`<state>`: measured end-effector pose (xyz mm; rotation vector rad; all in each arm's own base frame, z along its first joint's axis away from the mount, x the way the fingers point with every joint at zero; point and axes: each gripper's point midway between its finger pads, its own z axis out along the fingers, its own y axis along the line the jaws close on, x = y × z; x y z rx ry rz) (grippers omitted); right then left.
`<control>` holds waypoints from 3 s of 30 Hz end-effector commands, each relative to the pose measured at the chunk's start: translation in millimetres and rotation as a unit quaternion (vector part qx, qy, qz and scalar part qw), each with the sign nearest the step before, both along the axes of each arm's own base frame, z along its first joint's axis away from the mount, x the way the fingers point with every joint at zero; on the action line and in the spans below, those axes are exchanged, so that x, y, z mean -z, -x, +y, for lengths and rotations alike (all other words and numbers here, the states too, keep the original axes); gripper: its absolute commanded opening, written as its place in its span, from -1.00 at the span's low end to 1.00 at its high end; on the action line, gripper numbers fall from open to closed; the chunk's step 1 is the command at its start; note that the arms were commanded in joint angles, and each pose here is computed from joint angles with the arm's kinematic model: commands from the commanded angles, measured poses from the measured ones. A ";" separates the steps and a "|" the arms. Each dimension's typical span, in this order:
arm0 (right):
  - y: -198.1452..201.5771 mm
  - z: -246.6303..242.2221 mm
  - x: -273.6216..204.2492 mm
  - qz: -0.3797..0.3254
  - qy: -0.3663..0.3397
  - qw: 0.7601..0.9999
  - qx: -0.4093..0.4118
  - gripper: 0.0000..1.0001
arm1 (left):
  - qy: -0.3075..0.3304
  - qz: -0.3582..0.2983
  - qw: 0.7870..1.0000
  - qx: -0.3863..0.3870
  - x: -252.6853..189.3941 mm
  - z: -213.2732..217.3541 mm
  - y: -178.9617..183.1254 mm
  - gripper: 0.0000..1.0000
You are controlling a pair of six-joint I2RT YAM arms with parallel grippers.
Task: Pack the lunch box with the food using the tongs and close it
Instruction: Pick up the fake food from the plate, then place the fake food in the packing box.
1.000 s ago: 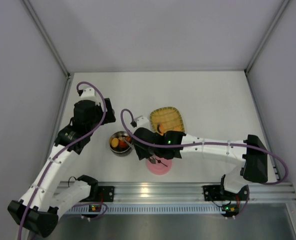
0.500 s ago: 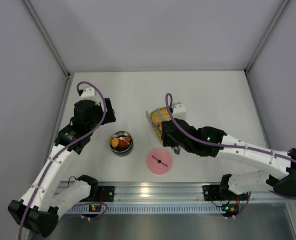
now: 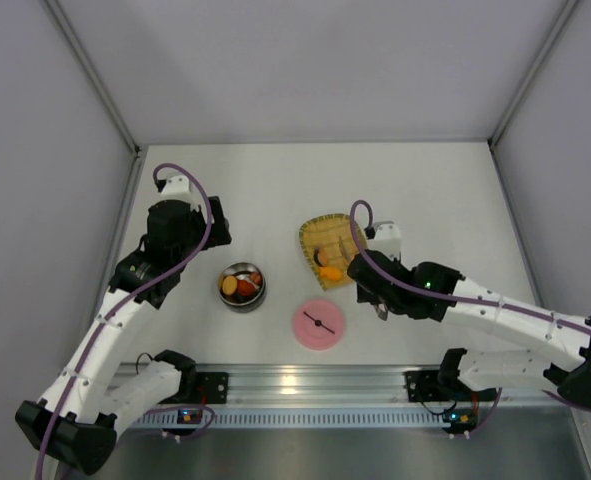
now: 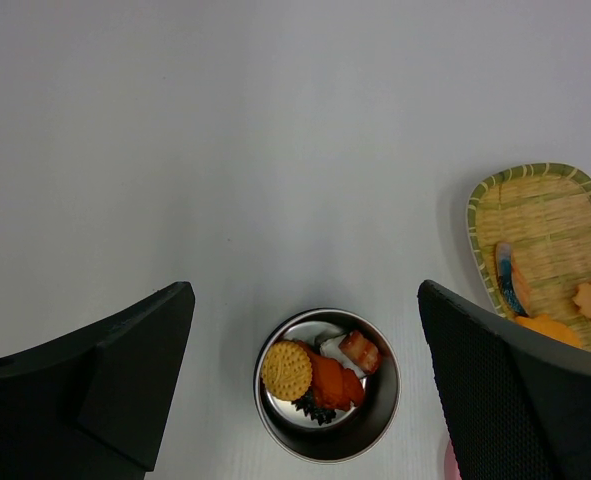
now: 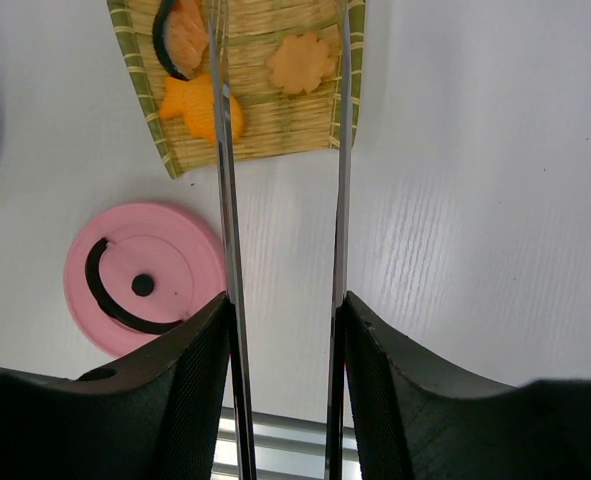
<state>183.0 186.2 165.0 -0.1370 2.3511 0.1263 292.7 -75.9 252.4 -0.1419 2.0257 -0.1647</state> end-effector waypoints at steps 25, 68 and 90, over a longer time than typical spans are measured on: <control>-10.2 4.8 27.4 0.018 0.045 0.999 0.005 -0.02 | 0.004 -0.004 1.000 -0.001 -1.4 -0.8 -3.2 0.97; -9.9 9.1 37.9 0.033 0.060 0.998 -0.001 -0.23 | 0.002 -0.005 1.000 -0.002 -2.3 0.3 -2.9 0.97; -32.7 20.6 -33.0 -0.036 0.034 0.999 0.003 -0.32 | 0.002 -0.005 1.000 -0.003 -2.0 1.1 -2.9 0.97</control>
